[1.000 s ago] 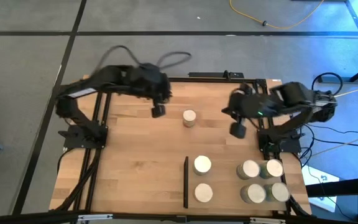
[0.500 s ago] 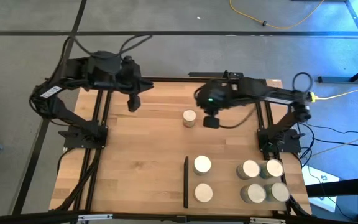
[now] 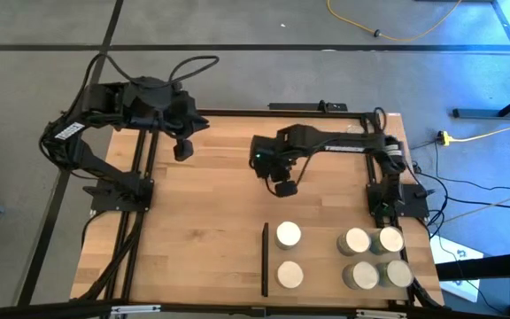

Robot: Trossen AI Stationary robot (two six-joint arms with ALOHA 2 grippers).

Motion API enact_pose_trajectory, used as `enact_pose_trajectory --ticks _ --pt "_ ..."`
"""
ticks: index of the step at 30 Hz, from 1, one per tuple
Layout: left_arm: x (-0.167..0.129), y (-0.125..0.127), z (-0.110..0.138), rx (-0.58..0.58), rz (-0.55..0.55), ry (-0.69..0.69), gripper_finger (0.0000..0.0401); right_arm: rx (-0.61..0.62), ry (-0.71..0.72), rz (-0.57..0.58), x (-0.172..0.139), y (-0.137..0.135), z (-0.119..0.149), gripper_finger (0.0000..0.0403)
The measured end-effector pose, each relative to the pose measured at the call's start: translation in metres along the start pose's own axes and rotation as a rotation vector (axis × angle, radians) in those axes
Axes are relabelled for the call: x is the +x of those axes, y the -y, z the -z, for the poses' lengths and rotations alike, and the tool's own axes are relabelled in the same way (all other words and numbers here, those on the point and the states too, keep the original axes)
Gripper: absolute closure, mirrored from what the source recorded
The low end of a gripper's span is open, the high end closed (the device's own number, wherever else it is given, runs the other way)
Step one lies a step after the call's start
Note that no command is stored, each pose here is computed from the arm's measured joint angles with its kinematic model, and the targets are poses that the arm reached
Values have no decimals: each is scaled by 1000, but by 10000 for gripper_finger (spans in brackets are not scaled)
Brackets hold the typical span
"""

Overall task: Pick and place cans onto a shelf
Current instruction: Put the canned green beans on the shelf

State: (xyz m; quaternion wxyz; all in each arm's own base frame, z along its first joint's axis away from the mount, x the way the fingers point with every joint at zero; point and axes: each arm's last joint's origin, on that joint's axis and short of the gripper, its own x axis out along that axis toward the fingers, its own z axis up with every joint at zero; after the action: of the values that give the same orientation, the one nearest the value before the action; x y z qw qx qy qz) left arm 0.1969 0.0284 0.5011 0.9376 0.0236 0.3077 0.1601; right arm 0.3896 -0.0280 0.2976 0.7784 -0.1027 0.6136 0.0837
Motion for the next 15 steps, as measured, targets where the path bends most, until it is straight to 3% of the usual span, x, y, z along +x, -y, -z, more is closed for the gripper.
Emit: enact_pose_trajectory --ticks 8,15 --pt "0 -1 2 5 -28 -19 358 -78 -64 -51 35 7 -6 320" --pt "0 -1 2 5 -28 -18 358 -8 -113 -20 51 23 -3 320"
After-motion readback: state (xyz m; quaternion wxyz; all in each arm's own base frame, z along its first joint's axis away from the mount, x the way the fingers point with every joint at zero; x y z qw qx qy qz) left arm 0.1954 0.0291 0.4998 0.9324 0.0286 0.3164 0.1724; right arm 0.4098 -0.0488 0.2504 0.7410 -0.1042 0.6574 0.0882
